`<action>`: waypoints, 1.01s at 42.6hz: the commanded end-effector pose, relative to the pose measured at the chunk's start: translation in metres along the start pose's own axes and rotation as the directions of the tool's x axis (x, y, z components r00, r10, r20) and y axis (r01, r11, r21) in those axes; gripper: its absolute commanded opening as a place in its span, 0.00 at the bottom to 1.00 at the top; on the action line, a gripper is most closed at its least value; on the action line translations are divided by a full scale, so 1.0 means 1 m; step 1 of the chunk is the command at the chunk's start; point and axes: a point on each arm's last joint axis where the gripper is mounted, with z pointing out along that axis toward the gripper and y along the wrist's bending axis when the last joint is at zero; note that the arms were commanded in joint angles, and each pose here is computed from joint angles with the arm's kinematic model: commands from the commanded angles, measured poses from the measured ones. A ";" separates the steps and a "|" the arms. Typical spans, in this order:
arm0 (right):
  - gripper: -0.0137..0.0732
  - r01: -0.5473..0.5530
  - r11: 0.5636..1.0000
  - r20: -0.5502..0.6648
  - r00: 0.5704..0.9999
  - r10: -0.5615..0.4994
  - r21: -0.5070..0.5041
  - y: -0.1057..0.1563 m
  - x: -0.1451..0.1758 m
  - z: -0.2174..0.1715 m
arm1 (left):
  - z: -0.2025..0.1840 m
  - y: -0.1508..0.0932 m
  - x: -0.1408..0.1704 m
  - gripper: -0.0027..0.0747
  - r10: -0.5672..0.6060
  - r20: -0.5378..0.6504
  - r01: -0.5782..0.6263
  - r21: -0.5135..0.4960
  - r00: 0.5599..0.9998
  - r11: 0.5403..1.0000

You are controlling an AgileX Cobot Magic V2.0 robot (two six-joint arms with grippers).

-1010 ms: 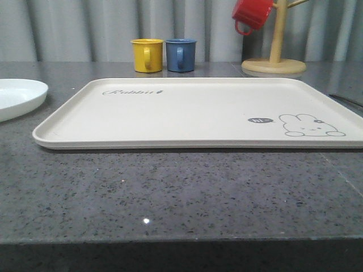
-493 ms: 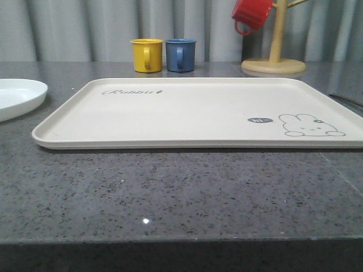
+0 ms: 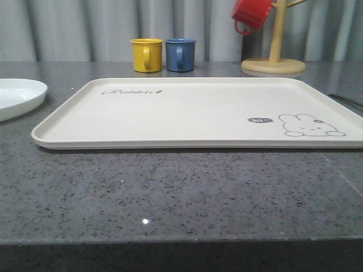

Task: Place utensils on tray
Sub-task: 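Grasp the white plate rim with the left gripper and lift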

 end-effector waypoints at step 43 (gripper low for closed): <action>0.77 0.013 1.000 0.087 0.996 -0.013 0.005 0.000 -0.014 -0.005 | -0.048 -0.083 -0.049 0.01 0.138 0.143 -0.168 0.225 0.980 0.960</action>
